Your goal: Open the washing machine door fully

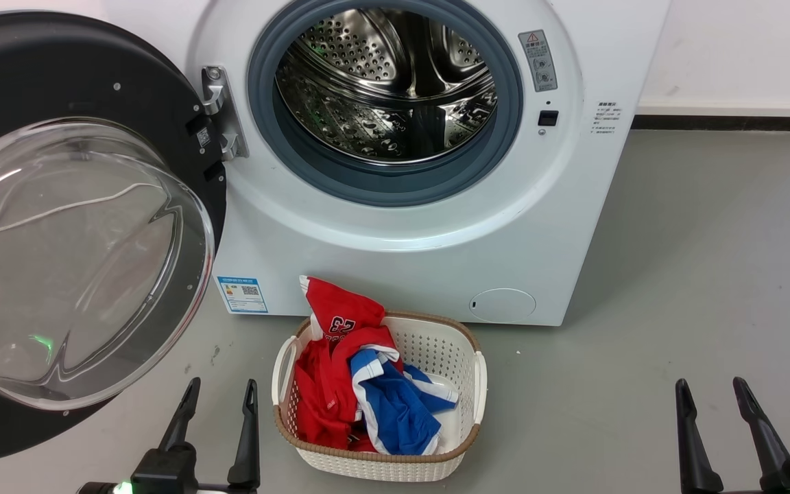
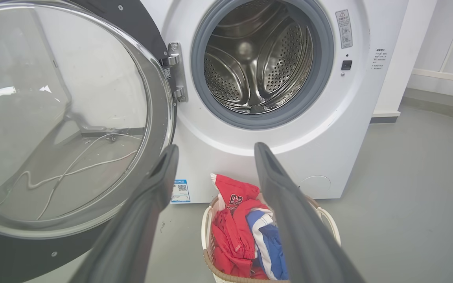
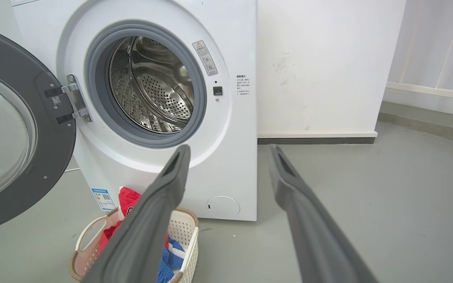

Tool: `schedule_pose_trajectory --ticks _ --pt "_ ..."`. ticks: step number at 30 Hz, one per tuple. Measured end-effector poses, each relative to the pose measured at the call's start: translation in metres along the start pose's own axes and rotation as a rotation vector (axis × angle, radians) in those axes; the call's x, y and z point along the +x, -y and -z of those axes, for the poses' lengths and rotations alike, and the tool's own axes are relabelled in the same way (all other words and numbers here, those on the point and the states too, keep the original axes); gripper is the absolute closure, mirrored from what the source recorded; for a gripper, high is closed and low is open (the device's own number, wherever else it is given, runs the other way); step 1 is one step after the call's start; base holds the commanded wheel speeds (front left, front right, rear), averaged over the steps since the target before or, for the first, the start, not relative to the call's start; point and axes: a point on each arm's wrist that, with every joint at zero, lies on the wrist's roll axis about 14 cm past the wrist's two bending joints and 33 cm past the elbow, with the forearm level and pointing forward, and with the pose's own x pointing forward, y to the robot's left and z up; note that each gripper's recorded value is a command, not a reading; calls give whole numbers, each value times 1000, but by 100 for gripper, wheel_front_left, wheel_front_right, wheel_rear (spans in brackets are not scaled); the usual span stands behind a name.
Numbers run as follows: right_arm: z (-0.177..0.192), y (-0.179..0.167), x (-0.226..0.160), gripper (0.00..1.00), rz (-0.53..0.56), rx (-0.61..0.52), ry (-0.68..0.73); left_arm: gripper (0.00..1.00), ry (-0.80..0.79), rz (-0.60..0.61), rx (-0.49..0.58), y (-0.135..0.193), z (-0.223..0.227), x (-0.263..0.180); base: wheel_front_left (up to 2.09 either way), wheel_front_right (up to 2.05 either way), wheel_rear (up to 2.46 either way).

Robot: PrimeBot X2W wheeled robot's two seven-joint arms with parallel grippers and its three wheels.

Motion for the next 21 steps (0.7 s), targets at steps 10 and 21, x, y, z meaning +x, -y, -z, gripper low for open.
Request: schedule_pose_trajectory --ticks 10,21 --pt "1 -1 0 0 -2 1 -4 0 -6 -7 -6 -1 2 0 0 0 0" --pt "21 1 -5 100 12 38 -71 100 -95 -17 -36 -1 27 -10 0 0 0"
